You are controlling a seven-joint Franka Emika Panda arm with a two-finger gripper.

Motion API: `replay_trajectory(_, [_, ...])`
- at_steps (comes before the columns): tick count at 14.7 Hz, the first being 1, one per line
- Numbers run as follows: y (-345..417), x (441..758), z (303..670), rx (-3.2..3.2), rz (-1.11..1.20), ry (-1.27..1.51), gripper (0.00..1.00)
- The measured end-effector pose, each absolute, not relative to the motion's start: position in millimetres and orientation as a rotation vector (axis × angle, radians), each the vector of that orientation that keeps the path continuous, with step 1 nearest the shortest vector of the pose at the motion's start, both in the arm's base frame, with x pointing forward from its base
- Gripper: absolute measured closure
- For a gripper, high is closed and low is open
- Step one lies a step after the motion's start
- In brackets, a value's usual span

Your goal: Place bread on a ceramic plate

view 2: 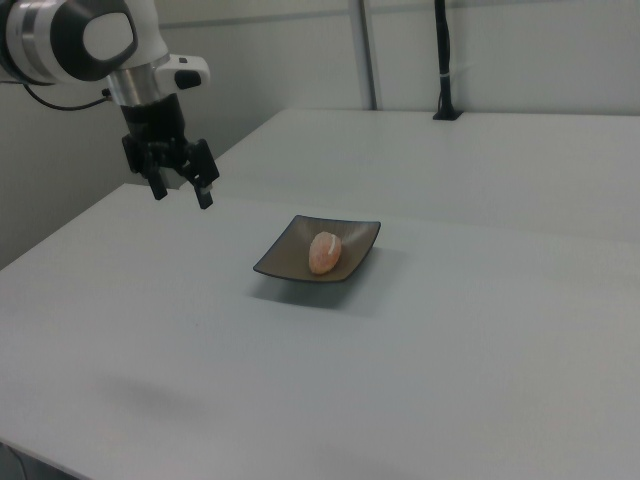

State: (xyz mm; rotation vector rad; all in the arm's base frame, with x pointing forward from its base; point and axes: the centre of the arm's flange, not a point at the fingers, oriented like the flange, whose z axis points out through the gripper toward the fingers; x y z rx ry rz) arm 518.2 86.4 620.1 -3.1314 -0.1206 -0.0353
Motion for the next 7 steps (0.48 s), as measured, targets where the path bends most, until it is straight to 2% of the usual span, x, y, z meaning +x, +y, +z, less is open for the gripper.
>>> replay_trajectory(3, [84, 530, 622, -3.114, -0.176, -0.172, 0.0])
replay_trajectory(7, [80, 533, 623, -3.11, -0.204, -0.194, 0.0])
